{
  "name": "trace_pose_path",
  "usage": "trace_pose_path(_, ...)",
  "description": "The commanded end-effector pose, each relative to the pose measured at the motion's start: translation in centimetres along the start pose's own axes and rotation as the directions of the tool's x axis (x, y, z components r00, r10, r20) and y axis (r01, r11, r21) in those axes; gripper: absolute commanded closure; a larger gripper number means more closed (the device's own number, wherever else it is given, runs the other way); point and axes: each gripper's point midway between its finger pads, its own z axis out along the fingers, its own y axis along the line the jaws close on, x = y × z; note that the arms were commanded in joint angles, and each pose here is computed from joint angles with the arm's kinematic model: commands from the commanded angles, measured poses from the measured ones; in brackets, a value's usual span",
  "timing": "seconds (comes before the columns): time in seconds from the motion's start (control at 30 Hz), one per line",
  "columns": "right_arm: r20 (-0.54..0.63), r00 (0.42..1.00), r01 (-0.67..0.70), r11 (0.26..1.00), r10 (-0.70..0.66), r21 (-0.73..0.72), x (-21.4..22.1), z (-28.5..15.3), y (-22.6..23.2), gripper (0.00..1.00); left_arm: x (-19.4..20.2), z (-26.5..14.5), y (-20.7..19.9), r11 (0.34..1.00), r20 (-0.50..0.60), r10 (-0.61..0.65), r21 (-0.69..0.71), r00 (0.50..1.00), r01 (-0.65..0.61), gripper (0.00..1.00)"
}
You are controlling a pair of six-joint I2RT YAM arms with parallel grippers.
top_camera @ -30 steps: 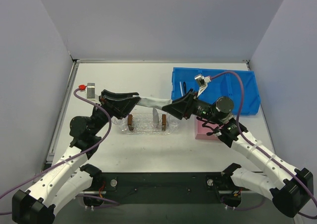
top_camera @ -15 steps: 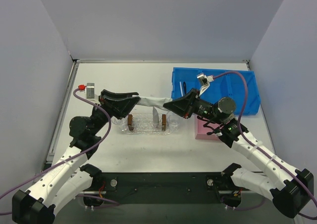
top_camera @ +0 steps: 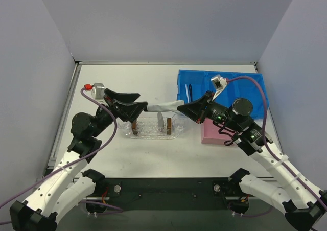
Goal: Prepare toiletry sets of a toothbrush and toothpaste on the tray
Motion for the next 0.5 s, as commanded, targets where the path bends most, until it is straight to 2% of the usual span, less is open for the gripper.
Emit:
trace_pose_path(0.0,0.013,0.989,0.147,0.982,-0.149,0.115,-2.7,-2.2,0.0,1.0,-3.4,-0.1,-0.6,0.975,0.007,0.214,-0.056,0.977,-0.213,0.14)
trace_pose_path(0.17,-0.085,0.989,0.14,0.964,-0.124,0.224,-2.7,-3.3,-0.6,1.0,-3.9,-0.9,1.1,0.908,-0.076,0.385,-0.144,0.92,-0.393,0.13)
trace_pose_path(0.2,-0.102,0.988,0.138,0.963,-0.117,0.231,-2.8,-3.4,-0.5,1.0,-3.3,-1.3,1.6,0.896,-0.122,0.402,-0.151,0.908,-0.417,0.13)
trace_pose_path(0.23,-0.164,0.983,0.12,0.957,-0.078,0.263,-1.6,-3.3,-1.3,1.0,-3.9,-1.4,1.4,0.86,-0.136,0.475,-0.138,0.87,-0.491,0.13)
trace_pose_path(0.3,-0.185,0.981,0.117,0.954,-0.067,0.276,-2.4,-3.2,-0.6,1.0,-2.9,-2.3,2.2,0.83,-0.223,0.507,-0.133,0.833,-0.541,0.13)
trace_pose_path(0.33,-0.254,0.967,0.107,0.948,-0.029,0.301,-0.8,-2.8,-1.1,1.0,-3.0,-2.6,2.4,0.796,-0.244,0.555,-0.122,0.795,-0.593,0.13)
trace_pose_path(0.37,-0.245,0.968,0.126,0.94,-0.047,0.318,-1.7,-2.7,-0.7,1.0,-3.1,-2.8,2.9,0.78,-0.255,0.561,-0.158,0.788,-0.606,0.13)
trace_pose_path(0.47,-0.315,0.947,0.179,0.918,-0.063,0.354,-0.4,-1.5,-0.7,1.0,-2.8,-3.7,4.1,0.745,-0.255,0.586,-0.202,0.769,-0.636,0.13)
